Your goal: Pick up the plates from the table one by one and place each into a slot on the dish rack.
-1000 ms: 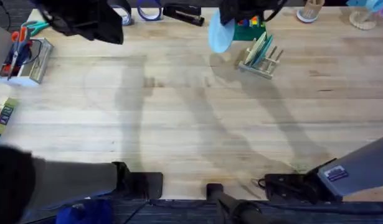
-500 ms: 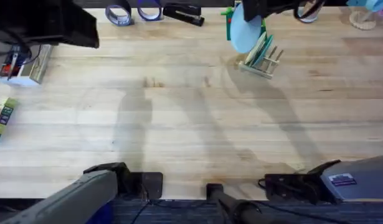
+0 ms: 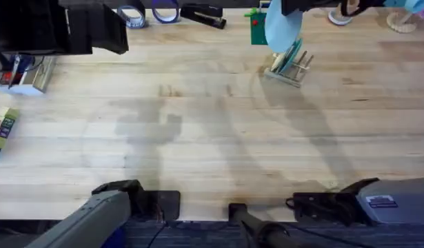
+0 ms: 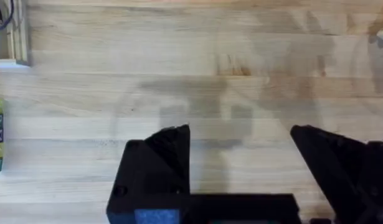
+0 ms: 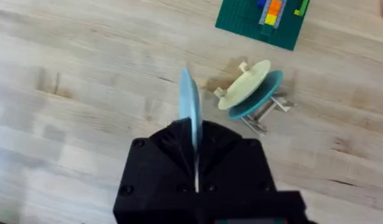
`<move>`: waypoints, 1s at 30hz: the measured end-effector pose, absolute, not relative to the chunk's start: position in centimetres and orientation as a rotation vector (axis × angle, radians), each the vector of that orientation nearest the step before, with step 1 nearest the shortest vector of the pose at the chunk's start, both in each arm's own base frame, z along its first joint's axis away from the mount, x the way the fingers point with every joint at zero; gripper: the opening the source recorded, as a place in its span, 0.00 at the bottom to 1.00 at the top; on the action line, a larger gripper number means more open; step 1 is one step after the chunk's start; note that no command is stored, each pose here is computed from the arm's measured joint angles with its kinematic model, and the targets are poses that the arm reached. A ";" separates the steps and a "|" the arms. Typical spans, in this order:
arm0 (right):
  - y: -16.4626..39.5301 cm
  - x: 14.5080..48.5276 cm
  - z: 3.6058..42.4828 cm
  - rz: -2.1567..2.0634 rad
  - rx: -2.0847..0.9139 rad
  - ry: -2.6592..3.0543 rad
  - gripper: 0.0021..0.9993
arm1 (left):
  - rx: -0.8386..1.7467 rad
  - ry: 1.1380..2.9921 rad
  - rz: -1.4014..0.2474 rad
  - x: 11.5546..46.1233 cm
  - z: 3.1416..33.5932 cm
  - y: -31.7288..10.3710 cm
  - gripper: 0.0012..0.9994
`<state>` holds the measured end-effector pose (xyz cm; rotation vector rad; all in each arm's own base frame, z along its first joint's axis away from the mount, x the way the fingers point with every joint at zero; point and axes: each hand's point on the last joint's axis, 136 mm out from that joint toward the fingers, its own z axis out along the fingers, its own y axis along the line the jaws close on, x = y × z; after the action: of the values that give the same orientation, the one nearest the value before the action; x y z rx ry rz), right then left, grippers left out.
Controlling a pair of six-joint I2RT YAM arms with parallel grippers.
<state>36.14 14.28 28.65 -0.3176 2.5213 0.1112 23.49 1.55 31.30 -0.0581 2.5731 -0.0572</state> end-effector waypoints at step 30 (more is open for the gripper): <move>8.5 35.2 28.1 -0.069 0.543 2.489 0.03 | -0.058 2.574 -0.055 23.5 31.3 1.6 0.99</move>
<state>35.18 8.50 28.10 0.5431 2.4890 -0.0688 23.48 1.58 31.29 -0.0580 2.5738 -0.0546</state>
